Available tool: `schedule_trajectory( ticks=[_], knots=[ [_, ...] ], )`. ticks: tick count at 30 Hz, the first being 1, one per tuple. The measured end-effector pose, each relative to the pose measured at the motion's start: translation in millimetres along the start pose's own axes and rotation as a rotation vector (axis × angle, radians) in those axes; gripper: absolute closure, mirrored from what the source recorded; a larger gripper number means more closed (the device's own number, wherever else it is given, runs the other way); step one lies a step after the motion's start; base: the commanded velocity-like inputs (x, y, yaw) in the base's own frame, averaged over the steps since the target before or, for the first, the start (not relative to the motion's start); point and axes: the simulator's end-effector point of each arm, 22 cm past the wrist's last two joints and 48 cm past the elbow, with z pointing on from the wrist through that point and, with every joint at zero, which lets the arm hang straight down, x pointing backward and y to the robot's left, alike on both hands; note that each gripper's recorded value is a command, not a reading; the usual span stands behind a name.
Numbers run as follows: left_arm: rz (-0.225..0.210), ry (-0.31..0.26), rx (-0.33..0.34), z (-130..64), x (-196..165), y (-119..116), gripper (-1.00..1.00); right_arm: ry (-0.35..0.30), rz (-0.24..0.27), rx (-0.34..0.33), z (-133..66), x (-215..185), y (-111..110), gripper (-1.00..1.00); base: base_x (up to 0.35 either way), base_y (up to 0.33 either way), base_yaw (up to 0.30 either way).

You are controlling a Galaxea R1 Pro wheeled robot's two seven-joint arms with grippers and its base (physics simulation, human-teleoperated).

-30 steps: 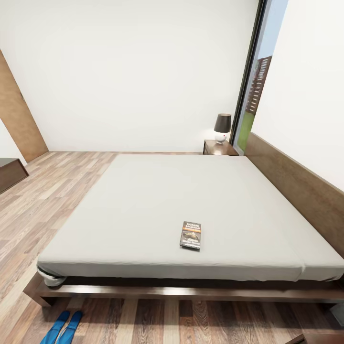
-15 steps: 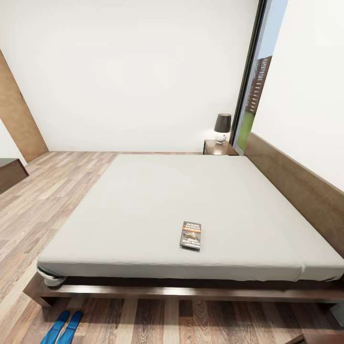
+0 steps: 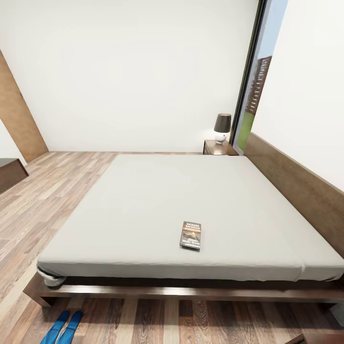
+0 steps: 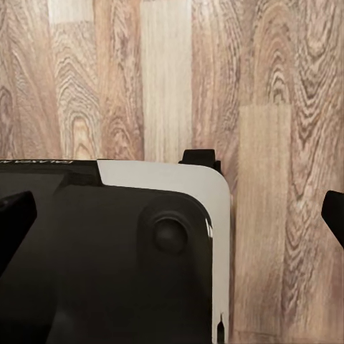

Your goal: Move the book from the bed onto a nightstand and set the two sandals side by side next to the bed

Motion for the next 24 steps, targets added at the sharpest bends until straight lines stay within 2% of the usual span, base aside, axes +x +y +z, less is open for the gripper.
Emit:
schedule_trajectory(
  ticks=[5,8,11,12,15,18,19,24],
  knots=[
    [-0.106,-0.082,0.13,-8.7,-62.0,-59.3,-1.0,-0.005,-0.002,0.002,0.1,-1.0,0.0,-1.0,0.0,0.0,0.0],
    [-0.159,-0.122,0.221,-23.9,-93.6,-99.0,-1.0,-0.018,-0.008,0.002,0.1,-3.7,0.1,-1.0,0.0,0.0,0.0],
    [-0.206,-0.161,0.323,-46.9,-123.6,-140.5,-1.0,-0.029,-0.013,0.002,0.1,-6.1,0.2,-1.0,0.004,0.0,0.0],
    [-0.208,-0.161,0.324,-47.1,-123.8,-140.5,-1.0,-0.029,-0.014,0.002,0.1,-6.2,0.2,-1.0,0.016,0.0,0.0],
    [-0.244,-0.198,0.433,-77.1,-150.1,-181.0,-1.0,-0.034,-0.016,0.002,0.0,-7.3,0.3,-1.0,0.04,0.0,0.0],
    [-0.258,-0.243,0.542,-113.0,-174.6,-218.0,-1.0,-0.037,-0.018,0.001,0.1,-7.9,0.5,-1.0,0.037,0.0,0.0],
    [-0.26,-0.243,0.543,-113.4,-175.1,-218.1,-1.0,-0.037,-0.018,0.001,0.1,-8.0,0.5,-1.0,0.028,0.0,0.0],
    [-0.252,-0.311,0.732,-193.9,-197.4,-283.9,-1.0,-0.039,-0.02,0.001,0.1,-8.4,0.6,-1.0,0.015,0.0,0.0]
  ],
)
